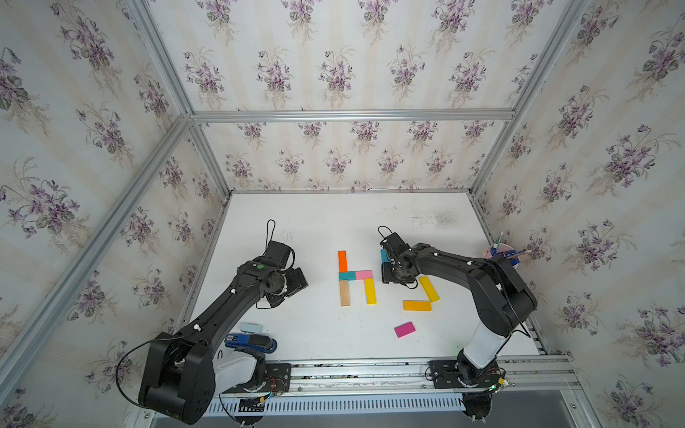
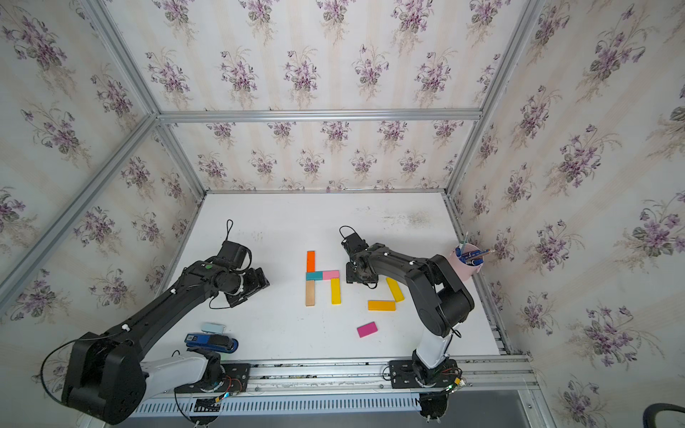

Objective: Assemble the letter h with building blocks
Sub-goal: Assemble the building block at the center of the board.

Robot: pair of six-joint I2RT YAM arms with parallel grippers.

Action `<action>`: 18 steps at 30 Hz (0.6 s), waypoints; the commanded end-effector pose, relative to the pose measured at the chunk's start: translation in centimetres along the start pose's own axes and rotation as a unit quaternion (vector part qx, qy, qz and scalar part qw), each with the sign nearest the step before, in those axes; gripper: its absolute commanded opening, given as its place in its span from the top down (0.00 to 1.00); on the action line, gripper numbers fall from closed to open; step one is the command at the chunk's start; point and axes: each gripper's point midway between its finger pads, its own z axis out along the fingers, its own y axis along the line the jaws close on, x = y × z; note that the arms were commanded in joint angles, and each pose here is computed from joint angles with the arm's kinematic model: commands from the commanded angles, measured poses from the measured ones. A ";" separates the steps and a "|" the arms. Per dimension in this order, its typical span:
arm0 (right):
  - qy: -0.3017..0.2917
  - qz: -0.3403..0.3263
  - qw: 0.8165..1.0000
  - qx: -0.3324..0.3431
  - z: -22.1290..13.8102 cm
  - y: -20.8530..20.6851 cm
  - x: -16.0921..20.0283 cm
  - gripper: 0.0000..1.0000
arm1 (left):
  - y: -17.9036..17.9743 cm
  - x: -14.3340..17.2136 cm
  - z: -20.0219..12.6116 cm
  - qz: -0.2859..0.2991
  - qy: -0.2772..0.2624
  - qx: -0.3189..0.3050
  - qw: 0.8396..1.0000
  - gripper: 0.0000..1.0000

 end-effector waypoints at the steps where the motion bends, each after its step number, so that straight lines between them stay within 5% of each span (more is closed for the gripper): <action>1: 0.019 0.001 1.000 0.004 0.3 -0.3 0.8 0.31 | 0.3 0.0 0.0 -0.001 -0.002 -0.007 1.000 0.14; 8: 0.030 -0.003 1.000 -0.004 0.4 -0.1 1.5 0.29 | 0.3 0.0 0.1 -0.001 -0.002 -0.005 1.000 0.14; 18: 0.023 -0.007 1.000 -0.002 0.3 0.2 0.5 0.40 | 0.2 -0.1 0.1 -0.001 -0.002 -0.005 1.000 0.14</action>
